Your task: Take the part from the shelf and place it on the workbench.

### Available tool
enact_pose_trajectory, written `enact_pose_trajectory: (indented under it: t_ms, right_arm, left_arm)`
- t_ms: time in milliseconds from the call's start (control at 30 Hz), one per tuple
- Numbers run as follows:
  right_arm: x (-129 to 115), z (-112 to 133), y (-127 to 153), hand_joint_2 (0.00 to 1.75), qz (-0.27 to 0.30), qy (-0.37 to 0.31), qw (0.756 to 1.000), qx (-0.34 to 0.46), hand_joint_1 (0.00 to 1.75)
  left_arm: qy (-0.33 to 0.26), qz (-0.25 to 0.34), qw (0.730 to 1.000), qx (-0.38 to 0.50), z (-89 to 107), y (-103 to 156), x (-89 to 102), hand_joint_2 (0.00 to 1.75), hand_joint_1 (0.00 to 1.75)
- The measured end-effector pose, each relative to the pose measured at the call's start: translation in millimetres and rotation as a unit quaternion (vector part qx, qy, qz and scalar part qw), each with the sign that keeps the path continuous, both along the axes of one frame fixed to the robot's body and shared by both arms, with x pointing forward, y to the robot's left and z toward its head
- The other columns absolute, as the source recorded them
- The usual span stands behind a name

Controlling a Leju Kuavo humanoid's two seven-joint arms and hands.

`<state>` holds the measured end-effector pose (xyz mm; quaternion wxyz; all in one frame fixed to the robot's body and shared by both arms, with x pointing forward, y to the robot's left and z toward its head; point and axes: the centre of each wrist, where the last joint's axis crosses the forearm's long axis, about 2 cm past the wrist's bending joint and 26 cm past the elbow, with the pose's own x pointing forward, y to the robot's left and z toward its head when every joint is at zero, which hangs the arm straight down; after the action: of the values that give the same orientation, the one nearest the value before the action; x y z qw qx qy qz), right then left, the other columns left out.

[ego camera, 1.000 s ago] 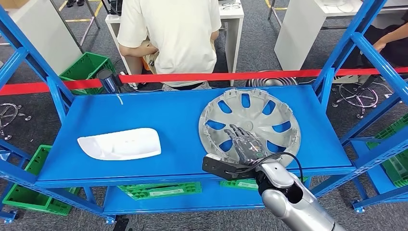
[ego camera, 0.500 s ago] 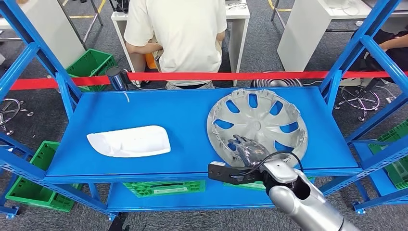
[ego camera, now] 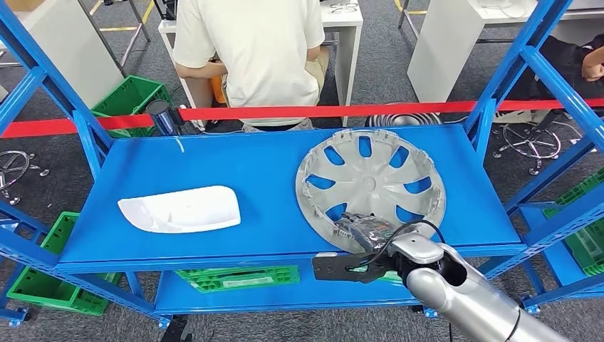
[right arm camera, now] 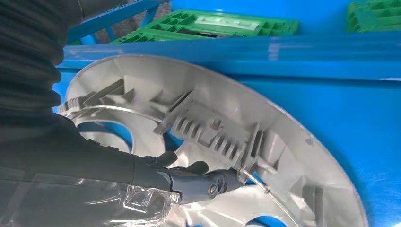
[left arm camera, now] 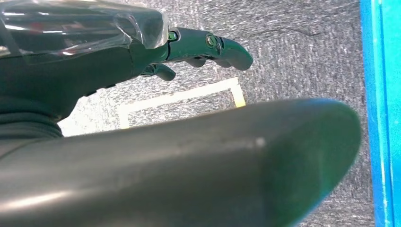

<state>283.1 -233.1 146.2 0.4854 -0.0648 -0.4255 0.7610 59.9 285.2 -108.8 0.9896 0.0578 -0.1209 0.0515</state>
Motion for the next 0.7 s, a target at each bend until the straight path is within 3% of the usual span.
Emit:
enact_pose_trajectory:
  t_ms: [400, 700]
  right_arm:
    - [-12, -18, -26, 1.75, -0.043, 0.023, 0.999, -0.007, 0.0]
    - [-11, -21, -29, 1.75, -0.056, 0.019, 0.998, -0.005, 0.0]
  left_arm:
    - [-0.016, -0.002, 1.0, -0.007, -0.2, 2, -1.4, 0.0, 0.0]
    - [-0.025, -0.007, 1.0, -0.004, 0.0, 3, 0.0, 0.0, 0.0]
